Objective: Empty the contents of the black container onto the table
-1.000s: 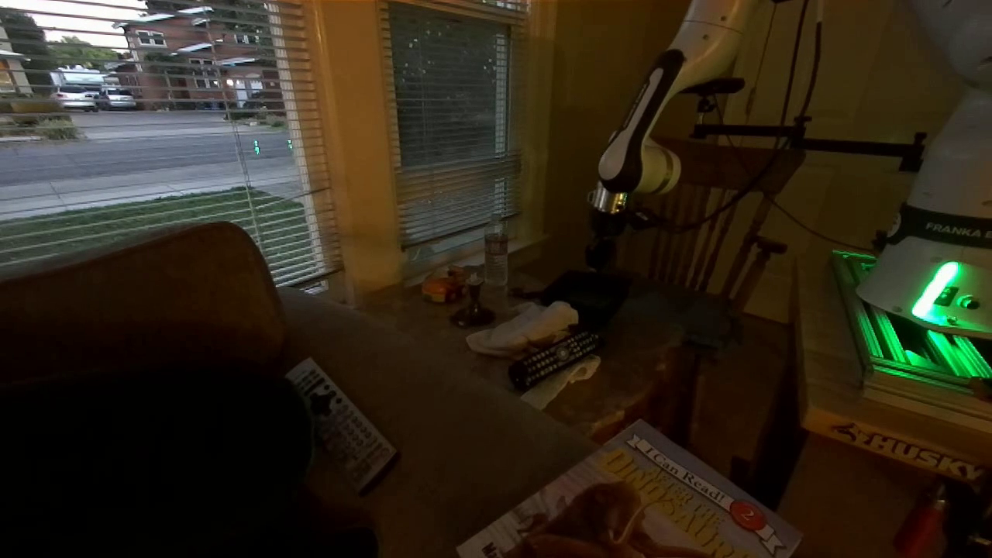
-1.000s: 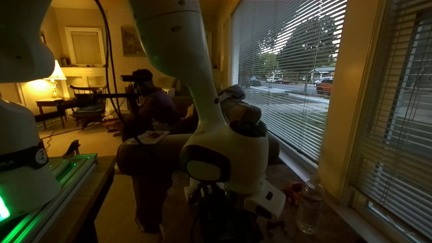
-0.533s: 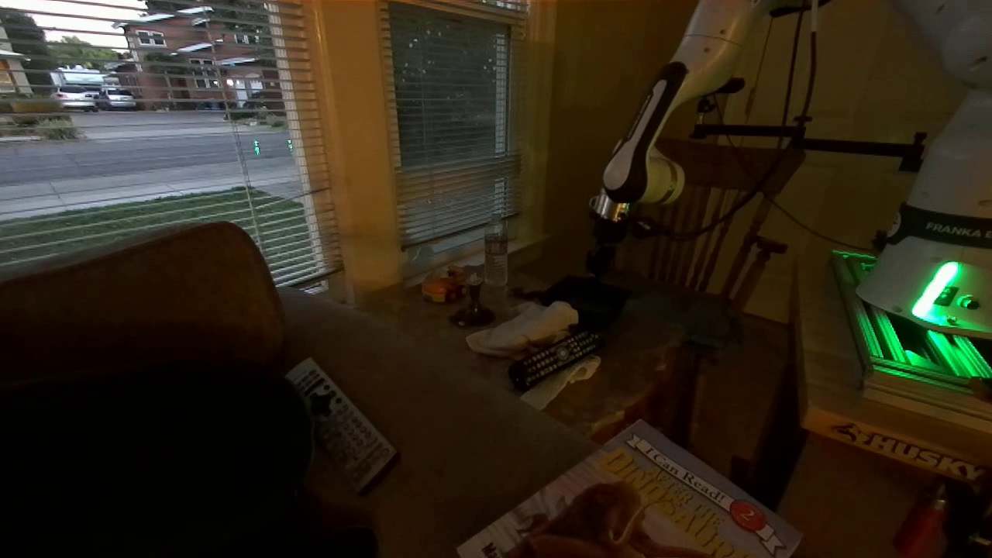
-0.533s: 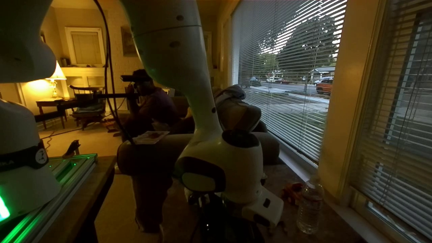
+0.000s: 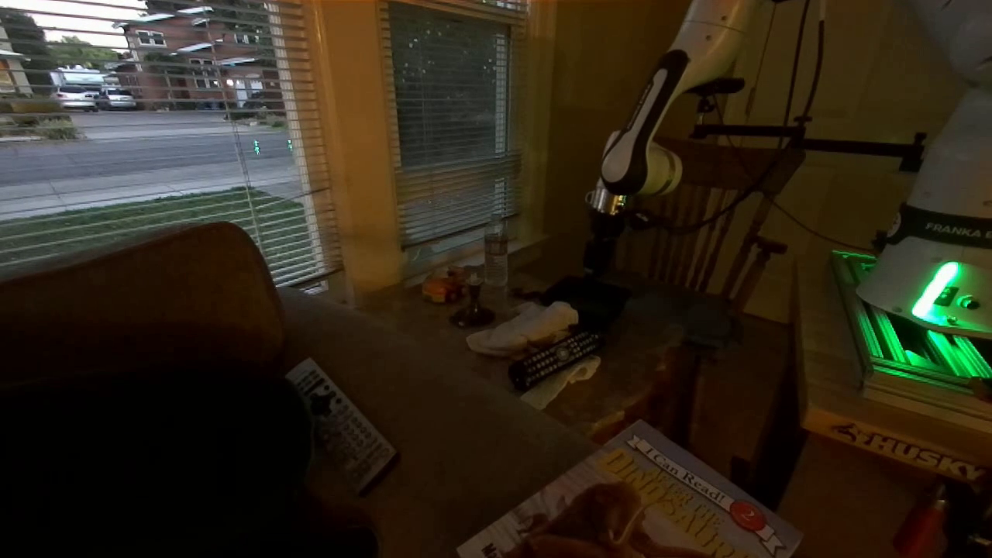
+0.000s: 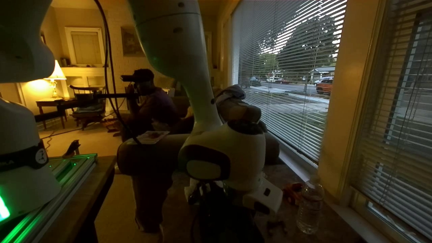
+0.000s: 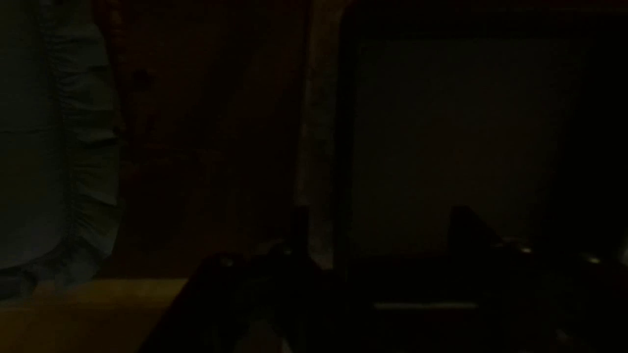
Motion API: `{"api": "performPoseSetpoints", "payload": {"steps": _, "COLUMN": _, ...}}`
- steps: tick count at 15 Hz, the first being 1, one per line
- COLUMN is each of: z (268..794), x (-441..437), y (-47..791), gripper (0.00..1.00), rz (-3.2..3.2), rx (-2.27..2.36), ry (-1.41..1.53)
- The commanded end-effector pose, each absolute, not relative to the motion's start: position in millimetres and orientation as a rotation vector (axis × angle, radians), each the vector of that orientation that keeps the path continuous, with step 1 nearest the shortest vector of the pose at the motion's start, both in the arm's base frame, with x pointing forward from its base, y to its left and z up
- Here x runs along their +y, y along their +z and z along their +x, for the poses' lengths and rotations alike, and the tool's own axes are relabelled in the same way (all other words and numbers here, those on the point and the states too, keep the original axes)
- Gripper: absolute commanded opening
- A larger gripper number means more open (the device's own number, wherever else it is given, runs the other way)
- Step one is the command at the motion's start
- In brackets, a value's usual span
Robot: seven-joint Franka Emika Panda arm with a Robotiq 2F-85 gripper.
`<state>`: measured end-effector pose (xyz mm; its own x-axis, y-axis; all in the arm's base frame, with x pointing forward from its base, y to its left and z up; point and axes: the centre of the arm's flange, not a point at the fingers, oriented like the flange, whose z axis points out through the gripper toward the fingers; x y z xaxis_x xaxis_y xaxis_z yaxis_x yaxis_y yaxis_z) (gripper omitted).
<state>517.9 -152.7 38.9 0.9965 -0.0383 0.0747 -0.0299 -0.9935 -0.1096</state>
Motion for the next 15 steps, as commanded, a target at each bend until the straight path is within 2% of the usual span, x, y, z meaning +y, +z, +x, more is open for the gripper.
{"api": "performPoseSetpoints", "payload": {"steps": 1, "z": 510, "x": -126, "y": 87, "gripper": 1.00, "rz": -3.066, "rx": 0.039, "ry": -0.012}}
{"api": "performPoseSetpoints", "payload": {"steps": 9, "z": 510, "x": -80, "y": 161, "gripper": 1.00, "rz": -3.101, "rx": -0.081, "ry": 0.060}}
{"api": "performPoseSetpoints", "payload": {"steps": 13, "z": 504, "x": -75, "y": 172, "gripper": 1.00, "rz": -3.190, "rx": -0.199, "ry": 0.045}}
{"api": "performPoseSetpoints", "payload": {"steps": 15, "z": 517, "x": -82, "y": 164, "gripper": 1.00, "rz": -3.149, "rx": -0.178, "ry": 0.040}}
